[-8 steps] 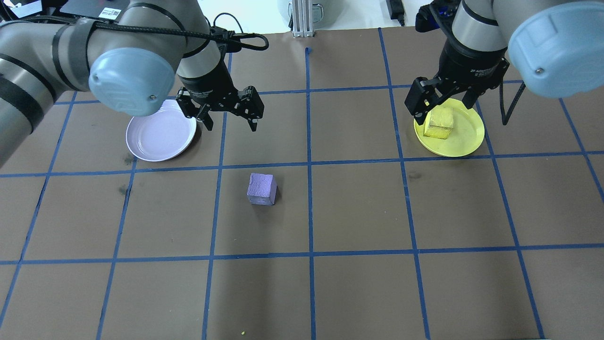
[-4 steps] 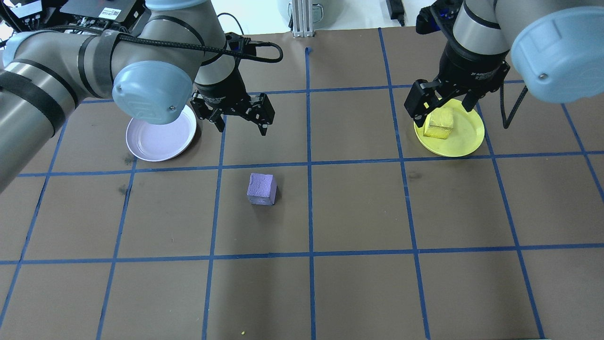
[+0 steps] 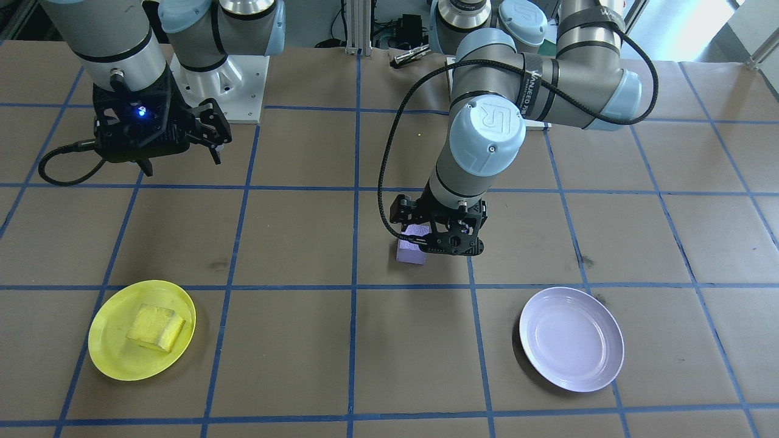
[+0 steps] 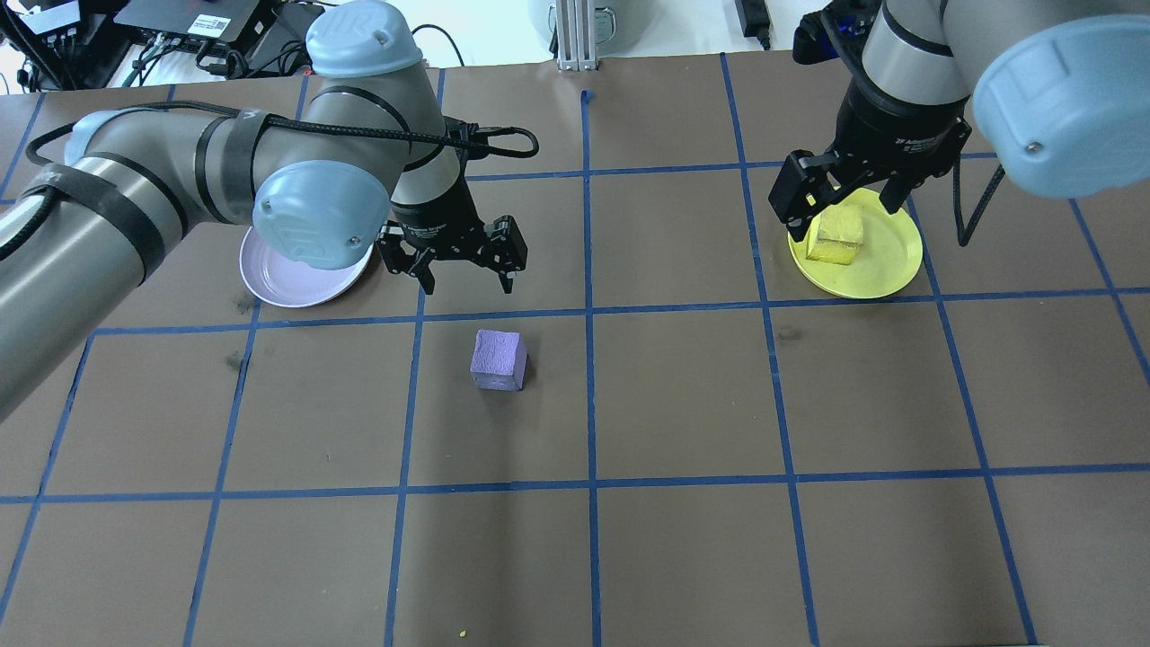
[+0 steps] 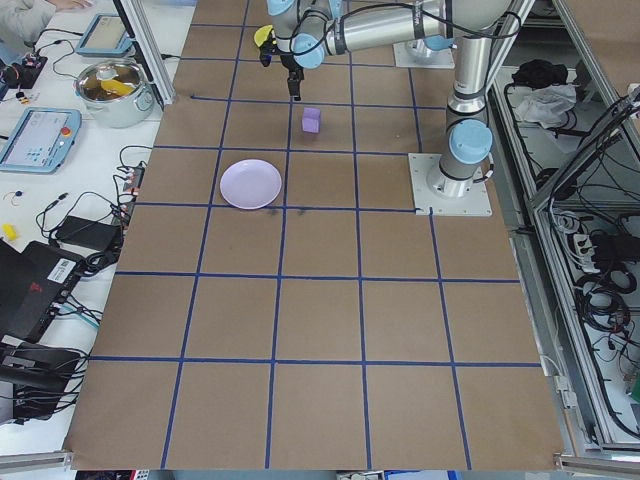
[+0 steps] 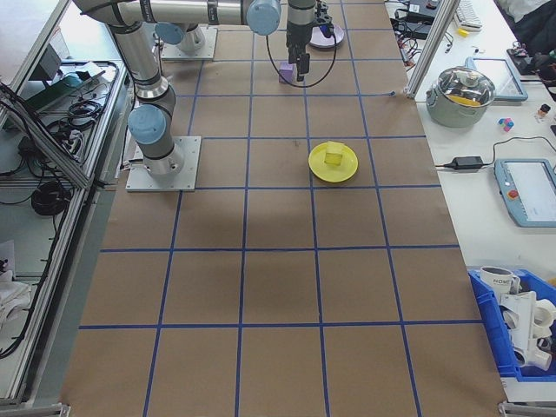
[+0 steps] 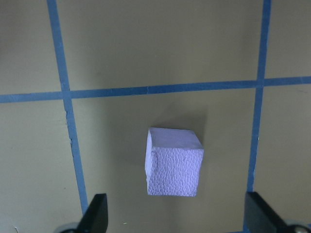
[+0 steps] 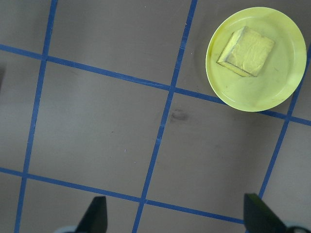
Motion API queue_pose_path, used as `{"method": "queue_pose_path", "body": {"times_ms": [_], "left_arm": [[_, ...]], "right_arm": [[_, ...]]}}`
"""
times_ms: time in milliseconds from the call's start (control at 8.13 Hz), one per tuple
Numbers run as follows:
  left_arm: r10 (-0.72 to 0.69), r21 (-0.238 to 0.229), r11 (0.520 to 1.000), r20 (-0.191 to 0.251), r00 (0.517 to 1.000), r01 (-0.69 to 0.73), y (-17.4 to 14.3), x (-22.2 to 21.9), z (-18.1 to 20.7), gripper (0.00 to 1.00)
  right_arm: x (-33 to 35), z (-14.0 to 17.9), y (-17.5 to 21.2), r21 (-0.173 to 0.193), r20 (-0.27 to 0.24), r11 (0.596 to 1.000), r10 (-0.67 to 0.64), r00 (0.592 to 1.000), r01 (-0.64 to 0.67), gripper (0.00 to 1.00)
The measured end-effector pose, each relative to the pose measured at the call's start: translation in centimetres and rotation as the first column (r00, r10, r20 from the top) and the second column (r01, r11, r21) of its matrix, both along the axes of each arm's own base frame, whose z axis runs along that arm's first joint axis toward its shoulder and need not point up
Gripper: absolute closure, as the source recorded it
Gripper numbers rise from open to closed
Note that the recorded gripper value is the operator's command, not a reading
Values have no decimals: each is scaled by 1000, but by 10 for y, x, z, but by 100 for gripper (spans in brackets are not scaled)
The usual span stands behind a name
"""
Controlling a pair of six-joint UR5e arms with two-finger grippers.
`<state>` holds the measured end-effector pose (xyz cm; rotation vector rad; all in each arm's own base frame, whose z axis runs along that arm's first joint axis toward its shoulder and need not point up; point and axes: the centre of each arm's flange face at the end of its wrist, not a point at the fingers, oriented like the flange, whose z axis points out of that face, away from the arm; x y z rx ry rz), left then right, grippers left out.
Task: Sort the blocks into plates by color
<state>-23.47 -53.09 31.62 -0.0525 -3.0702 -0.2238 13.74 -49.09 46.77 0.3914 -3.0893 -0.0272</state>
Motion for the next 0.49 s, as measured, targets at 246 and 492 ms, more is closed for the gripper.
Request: {"method": "queue_pose_path", "body": {"times_ms": [246,492], "left_arm": [[24,35,999,9,1000,-24,5,0,-20,0],[31,44,999,10,999,-32,2,-3,-53,0]], "right_arm": [[1,0,-2,-8,2,1000,-14,1000,14,0],[0,0,-4,-19,0,1000,-20,1000,20,0]]}}
